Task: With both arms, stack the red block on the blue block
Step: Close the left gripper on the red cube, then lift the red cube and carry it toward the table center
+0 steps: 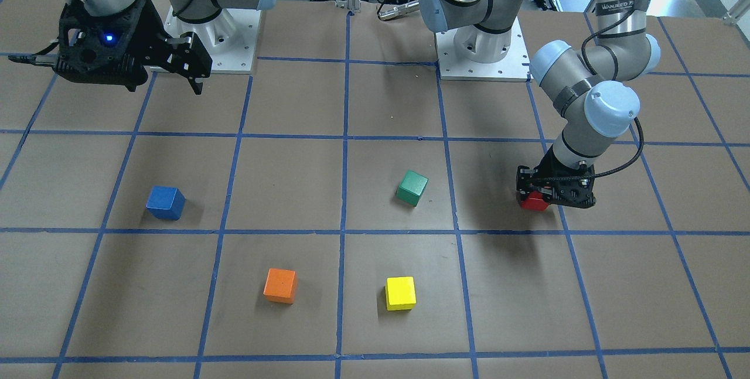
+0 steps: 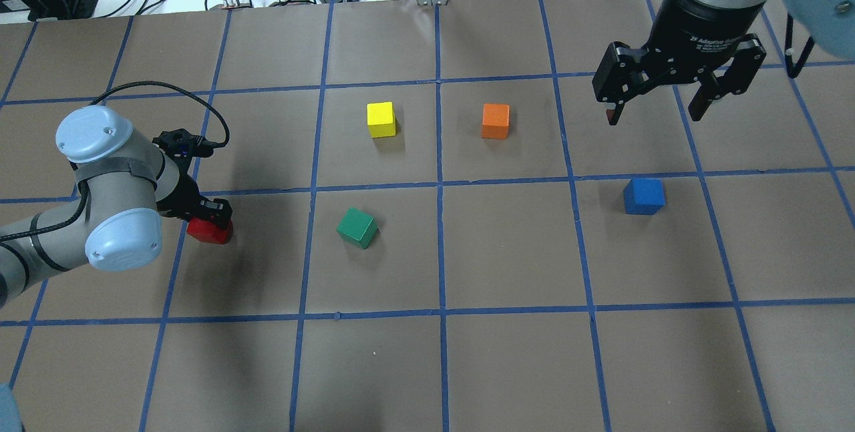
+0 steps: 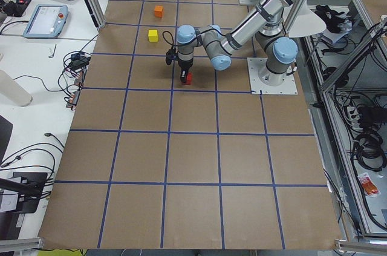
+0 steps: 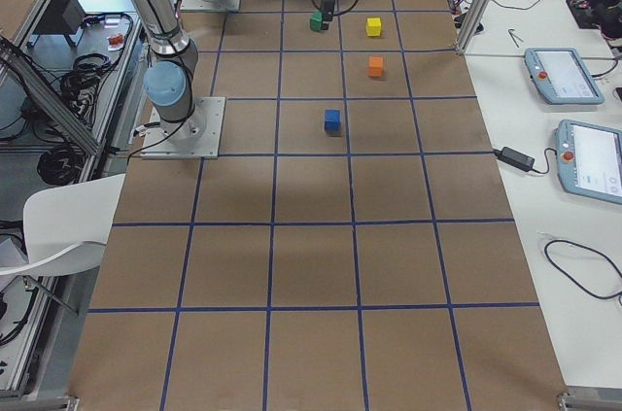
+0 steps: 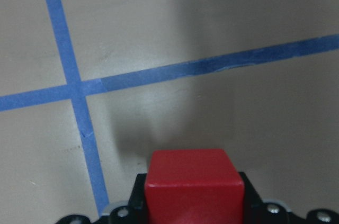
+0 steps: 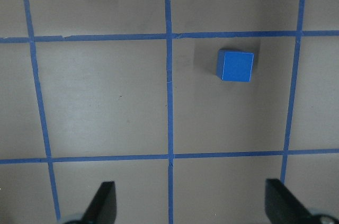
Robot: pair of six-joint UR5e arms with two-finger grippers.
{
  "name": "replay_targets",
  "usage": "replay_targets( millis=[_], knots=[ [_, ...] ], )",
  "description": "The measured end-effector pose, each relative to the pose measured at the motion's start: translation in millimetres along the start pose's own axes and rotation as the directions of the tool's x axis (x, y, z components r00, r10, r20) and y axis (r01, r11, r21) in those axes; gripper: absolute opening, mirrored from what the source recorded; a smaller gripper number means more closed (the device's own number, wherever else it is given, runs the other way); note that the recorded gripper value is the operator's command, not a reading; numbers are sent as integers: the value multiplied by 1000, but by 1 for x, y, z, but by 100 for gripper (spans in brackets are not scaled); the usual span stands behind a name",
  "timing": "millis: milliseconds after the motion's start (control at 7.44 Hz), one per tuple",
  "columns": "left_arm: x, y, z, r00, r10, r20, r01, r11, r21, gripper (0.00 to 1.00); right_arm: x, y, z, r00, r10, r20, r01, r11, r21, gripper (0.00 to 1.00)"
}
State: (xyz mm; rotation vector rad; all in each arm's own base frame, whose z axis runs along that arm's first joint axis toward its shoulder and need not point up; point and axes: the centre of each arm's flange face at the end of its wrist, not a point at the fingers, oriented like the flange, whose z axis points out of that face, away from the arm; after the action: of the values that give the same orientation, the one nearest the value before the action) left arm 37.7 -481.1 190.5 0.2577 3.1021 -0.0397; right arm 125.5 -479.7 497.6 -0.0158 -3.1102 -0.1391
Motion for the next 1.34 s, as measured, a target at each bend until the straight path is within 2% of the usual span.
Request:
replay_targets(
  millis=[672,940,1343],
  knots=[
    [15,-17,-41,999,-44,8,44,998,36,1,0,-1,0,1000,1,4,-1,1000,1,100],
    [45,-39,-66,992,-127,1,127,991,39,1,0,-1,0,1000,2,8,-2,1000,3,100],
    [131,-90,-111,968,-248,-32,249,968,25,1,1,-2,-1,1000,4,11,-5,1000,6,100]
  ],
)
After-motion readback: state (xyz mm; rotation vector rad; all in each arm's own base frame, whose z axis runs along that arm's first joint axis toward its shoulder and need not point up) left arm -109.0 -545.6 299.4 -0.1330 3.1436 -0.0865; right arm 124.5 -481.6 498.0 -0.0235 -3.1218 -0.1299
